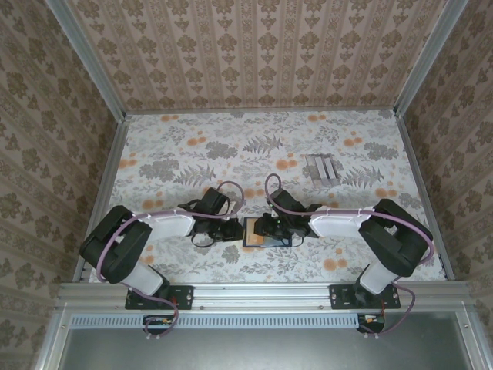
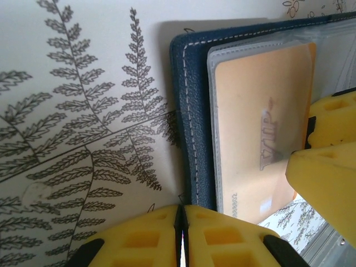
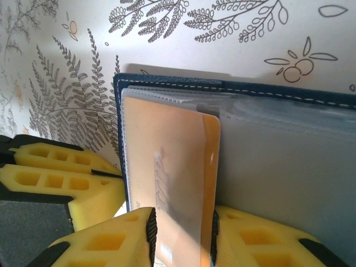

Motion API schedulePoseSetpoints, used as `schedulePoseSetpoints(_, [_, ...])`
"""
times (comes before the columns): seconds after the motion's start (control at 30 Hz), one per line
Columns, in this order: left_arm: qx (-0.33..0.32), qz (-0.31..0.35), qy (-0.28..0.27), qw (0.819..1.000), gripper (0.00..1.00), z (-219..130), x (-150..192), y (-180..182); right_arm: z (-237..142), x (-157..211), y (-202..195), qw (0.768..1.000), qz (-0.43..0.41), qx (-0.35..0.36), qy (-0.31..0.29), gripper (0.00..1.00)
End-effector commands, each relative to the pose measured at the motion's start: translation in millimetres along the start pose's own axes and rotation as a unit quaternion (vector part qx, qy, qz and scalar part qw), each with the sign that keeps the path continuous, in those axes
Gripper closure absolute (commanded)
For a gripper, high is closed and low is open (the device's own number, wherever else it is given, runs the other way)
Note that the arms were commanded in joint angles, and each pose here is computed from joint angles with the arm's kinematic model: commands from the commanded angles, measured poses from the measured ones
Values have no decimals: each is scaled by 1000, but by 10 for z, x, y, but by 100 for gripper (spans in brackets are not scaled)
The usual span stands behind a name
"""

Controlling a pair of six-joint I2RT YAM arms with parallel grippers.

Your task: Put the credit cards into the card holder

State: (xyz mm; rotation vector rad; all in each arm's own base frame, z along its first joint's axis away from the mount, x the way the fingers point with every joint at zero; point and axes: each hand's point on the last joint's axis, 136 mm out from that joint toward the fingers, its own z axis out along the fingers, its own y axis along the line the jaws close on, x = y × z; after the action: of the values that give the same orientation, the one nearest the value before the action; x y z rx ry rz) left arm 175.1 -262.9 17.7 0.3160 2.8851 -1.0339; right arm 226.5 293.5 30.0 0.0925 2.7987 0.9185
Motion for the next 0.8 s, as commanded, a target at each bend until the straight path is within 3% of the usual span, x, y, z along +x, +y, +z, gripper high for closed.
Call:
schedulePoseSetpoints(0.0, [-4,6,-15,1000,86,-6,-27,-11,-148,6,-24,999,-32,33,-4,64])
schedulePoseSetpoints(0.4, [-20,5,-14,1000,86,-66,-67,19,-414,21,-491,992,-15,125,-31,59])
schedulePoseSetpoints(0.6, [-20,8,-20,1000,86,-100,-68,7,-376,66,-798,989,23,142,-33,58])
schedulePoseSetpoints(0.77, [-24,17,-20,999,86,-156,-114,-16,-436,-3,-778,992,47,108,-40,58])
